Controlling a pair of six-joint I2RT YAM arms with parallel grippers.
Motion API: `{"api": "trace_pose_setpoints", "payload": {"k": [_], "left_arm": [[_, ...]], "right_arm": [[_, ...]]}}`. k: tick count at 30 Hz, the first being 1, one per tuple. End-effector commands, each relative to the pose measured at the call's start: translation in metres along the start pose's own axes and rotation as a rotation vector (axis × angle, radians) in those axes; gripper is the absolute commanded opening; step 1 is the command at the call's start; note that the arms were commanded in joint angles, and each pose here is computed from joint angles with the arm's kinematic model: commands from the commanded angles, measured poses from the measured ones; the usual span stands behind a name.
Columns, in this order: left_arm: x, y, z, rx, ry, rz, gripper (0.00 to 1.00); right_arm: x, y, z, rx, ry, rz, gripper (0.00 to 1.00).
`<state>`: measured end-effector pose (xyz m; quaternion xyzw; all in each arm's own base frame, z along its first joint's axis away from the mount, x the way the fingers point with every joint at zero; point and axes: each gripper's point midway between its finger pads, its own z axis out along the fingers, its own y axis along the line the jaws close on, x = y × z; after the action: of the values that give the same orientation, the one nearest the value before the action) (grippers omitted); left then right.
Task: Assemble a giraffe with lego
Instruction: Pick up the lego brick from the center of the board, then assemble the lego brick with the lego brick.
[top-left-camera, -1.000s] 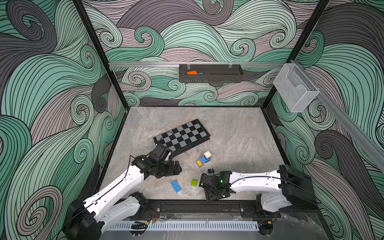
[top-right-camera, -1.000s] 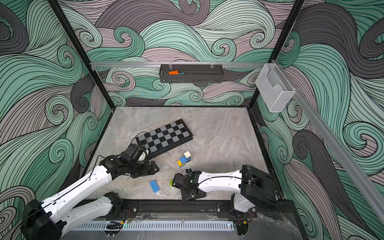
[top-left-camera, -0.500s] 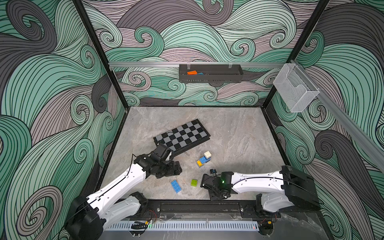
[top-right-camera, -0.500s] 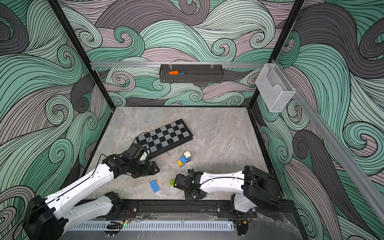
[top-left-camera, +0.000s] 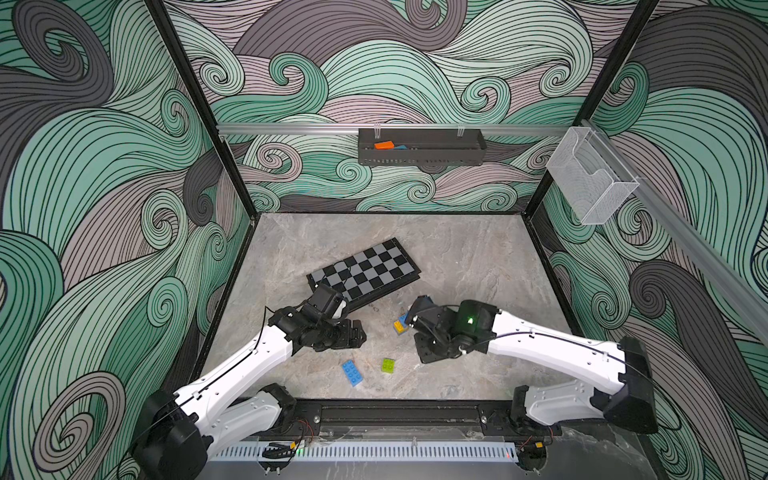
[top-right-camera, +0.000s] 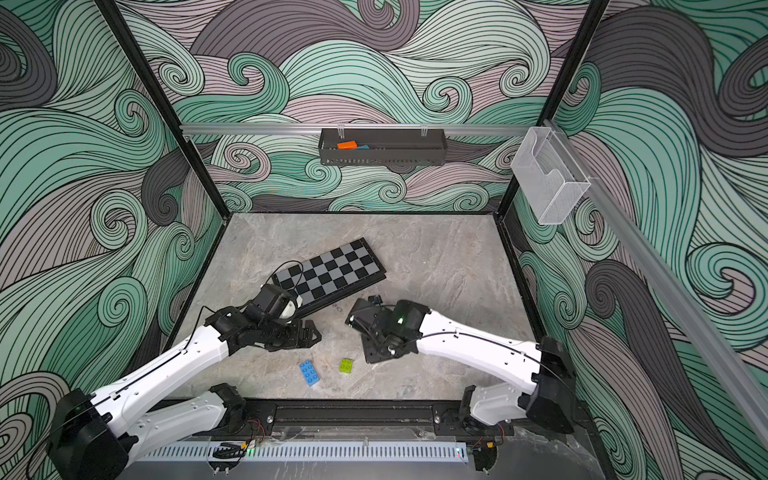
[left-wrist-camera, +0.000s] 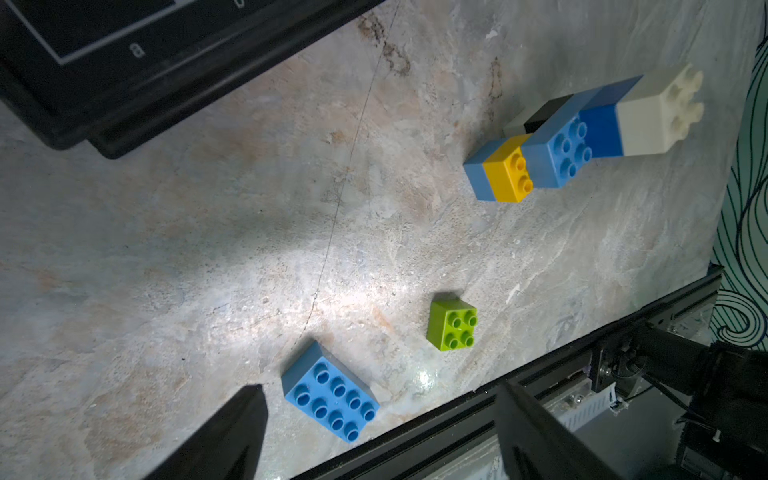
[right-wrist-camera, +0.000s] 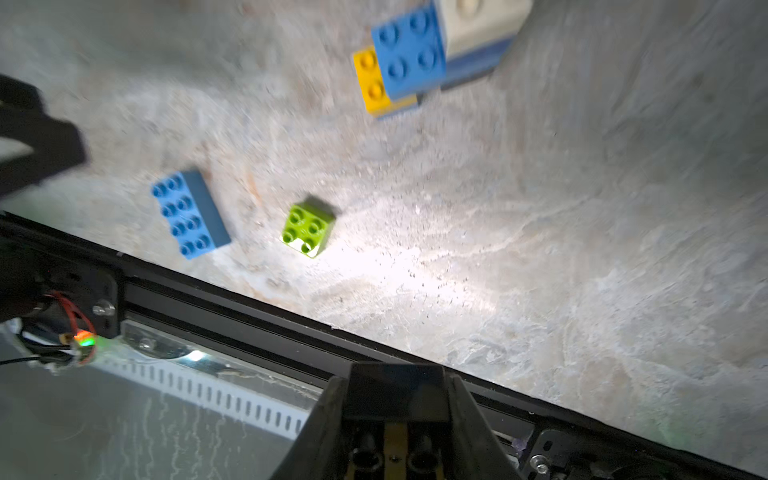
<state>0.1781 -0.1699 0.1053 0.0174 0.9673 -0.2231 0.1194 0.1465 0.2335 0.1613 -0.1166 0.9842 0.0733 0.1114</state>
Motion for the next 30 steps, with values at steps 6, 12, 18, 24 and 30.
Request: {"api": "trace_pose_setpoints", "payload": {"k": [6,12,18,24,30], "left_arm": [[-0.018,-0.016,-0.002,0.041,-0.038,0.07,0.9],[-0.028,-0.021,0.002,0.007,-0.009,0.062,0.89],[-0.037,-0.019,-0.002,-0.043,-0.02,0.065,0.89],[-0.037,-0.018,0.001,-0.055,-0.005,0.059,0.9],[-0.036,-0.017,0.005,-0.059,0.004,0.059,0.89]], "right_arm": [[-0.064,-0.037,-0.041,0.121,0.036,-0.252,0.12],[-0.107,-0.043,-0.031,0.11,0.072,-0.327,0.1],[-0.122,-0.039,-0.005,0.083,0.136,-0.367,0.1],[-0.128,-0.027,0.019,0.011,0.154,-0.358,0.11],[-0.121,-0.023,0.043,-0.025,0.219,-0.361,0.11]]}}
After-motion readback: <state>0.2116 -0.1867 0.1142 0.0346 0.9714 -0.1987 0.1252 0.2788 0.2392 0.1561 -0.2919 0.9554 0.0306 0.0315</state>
